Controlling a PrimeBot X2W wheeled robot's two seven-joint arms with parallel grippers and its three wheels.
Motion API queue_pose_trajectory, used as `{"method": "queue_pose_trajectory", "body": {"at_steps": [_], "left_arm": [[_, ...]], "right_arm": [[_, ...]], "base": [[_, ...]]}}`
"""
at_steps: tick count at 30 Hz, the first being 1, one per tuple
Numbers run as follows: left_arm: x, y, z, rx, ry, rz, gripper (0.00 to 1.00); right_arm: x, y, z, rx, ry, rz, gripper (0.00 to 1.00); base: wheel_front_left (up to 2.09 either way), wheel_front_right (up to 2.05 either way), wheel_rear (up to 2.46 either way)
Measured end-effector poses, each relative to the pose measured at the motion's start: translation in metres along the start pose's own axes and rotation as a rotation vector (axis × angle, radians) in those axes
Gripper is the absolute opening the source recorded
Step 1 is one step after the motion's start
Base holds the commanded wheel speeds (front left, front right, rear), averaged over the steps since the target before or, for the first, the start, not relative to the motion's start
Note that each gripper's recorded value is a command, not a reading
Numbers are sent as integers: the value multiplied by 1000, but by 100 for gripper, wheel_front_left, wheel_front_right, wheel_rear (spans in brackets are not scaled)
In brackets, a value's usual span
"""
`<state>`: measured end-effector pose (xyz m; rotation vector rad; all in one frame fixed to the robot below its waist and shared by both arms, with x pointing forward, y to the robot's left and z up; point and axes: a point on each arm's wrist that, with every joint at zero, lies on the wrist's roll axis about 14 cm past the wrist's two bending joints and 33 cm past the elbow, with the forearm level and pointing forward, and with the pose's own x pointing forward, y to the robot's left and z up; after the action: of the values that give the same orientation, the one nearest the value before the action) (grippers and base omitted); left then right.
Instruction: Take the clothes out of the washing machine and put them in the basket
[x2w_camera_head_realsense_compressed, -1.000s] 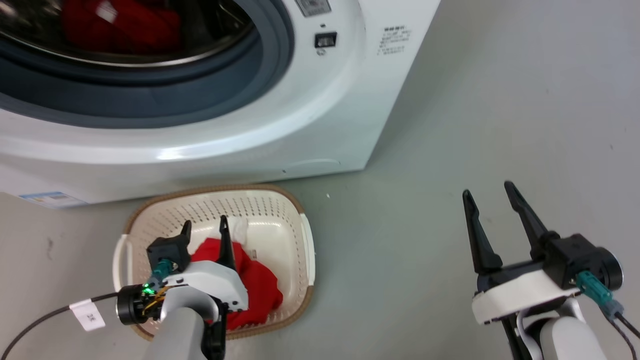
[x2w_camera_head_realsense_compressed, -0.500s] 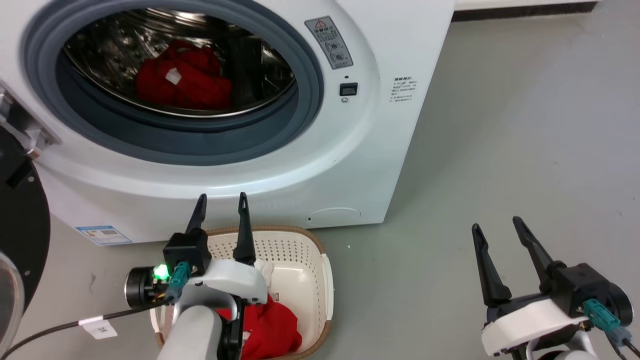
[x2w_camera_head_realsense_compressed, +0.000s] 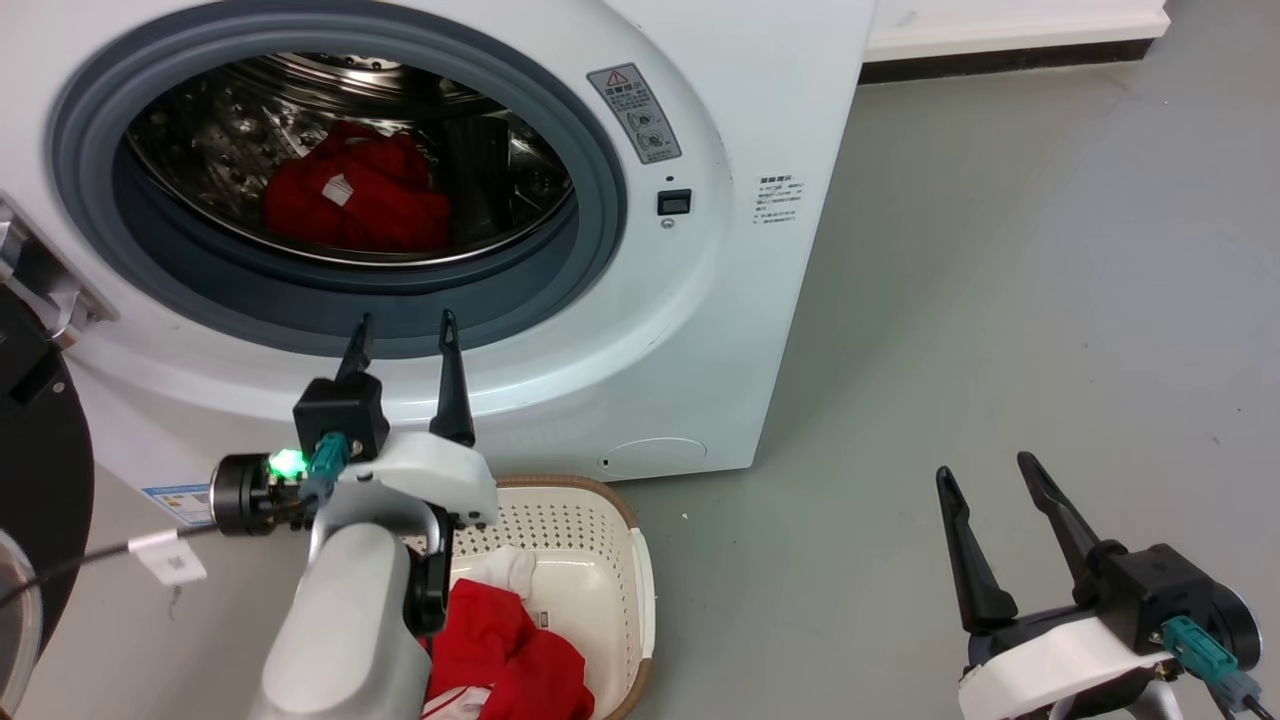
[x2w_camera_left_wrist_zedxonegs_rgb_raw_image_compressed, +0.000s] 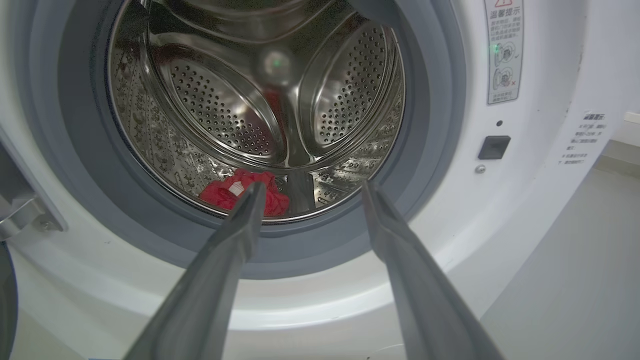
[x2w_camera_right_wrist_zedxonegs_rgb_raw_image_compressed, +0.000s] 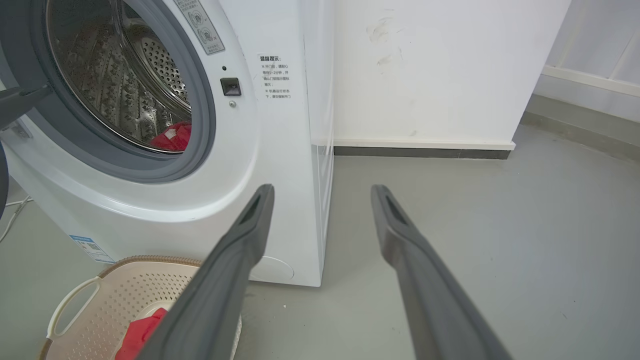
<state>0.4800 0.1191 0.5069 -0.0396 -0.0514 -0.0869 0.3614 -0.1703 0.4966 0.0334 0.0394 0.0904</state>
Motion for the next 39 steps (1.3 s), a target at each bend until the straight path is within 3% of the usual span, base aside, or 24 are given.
{"method": "queue_pose_trajectory", "body": {"at_steps": [20,39], "left_arm": [[117,19,-55,180,198,-57,100],[250,47,-136,323,395,-54,100]], "right_arm": [[13,-16,-36,50,81,-55,100],[40,-34,-124,106,263,-106,100]], "base": [[0,0,0],[0,0,0]]}}
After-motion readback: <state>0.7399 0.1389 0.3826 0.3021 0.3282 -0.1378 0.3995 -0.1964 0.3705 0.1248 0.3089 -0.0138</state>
